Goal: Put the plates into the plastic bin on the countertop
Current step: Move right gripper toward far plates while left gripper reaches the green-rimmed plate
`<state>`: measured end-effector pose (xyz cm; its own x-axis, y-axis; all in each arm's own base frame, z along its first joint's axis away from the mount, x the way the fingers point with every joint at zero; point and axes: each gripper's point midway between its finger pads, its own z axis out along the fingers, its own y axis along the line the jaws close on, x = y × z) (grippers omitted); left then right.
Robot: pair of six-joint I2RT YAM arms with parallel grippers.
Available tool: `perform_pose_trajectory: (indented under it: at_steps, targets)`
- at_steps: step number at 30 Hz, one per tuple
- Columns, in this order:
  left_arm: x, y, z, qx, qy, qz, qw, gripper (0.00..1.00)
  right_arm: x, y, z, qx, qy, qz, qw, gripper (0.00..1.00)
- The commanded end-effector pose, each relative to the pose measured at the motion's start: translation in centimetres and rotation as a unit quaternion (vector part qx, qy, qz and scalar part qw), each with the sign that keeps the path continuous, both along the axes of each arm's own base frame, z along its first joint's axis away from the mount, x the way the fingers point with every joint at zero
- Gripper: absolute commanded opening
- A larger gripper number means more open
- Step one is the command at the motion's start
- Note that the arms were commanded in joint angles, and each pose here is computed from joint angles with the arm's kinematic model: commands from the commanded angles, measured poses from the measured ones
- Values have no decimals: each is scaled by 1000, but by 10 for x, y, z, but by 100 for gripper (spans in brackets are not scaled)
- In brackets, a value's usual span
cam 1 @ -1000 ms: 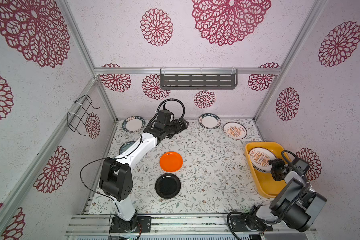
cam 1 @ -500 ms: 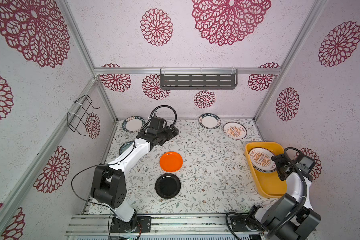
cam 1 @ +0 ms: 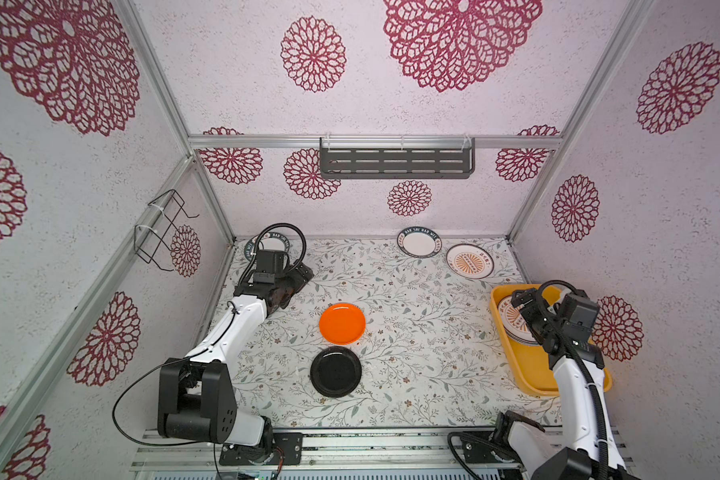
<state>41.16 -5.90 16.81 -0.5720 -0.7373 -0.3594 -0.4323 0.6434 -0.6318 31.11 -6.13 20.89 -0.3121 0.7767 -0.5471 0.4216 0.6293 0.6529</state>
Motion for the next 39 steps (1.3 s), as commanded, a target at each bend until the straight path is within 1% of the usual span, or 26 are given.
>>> perform_pose_trajectory:
  at_steps: [1, 3, 6, 10, 15, 18, 21, 24, 27, 30, 34, 39]
  targets:
    - [1, 12, 12, -39, -27, 26, 999, 97, 16, 19, 22, 15, -54, 13, 998, 99]
    - [3, 20, 15, -55, -38, 46, 997, 97, 23, 38, 21, 28, -59, 40, 997, 99]
    - [7, 29, 20, -61, -43, 68, 995, 97, 30, 71, 21, 41, -67, 90, 993, 99]
    - [15, 32, 26, -66, -41, 83, 994, 97, 29, 112, 24, 55, -78, 151, 984, 99]
    - [23, 39, 32, -64, -51, 105, 991, 97, 20, 147, 29, 58, -86, 227, 968, 99]
    - [28, 44, 36, -55, -62, 114, 990, 97, 18, 157, 37, 51, -84, 255, 962, 99]
    - [37, 47, 35, -42, -68, 112, 990, 97, 20, 158, 47, 38, -91, 260, 961, 99]
    - [52, 46, 33, -27, -71, 96, 992, 97, 26, 154, 54, 31, -100, 241, 965, 99]
    - [67, 49, 25, -18, -65, 91, 994, 97, 34, 149, 59, 36, -108, 216, 970, 99]
    - [82, 54, 13, -22, -61, 90, 994, 97, 40, 152, 68, 41, -119, 207, 970, 99]
    - [108, 54, 0, -69, -68, 85, 992, 97, 51, 158, 77, 51, -121, 201, 971, 99]
    - [136, 64, -15, -70, -64, 97, 991, 97, 73, 175, 103, 65, -156, 211, 963, 99]
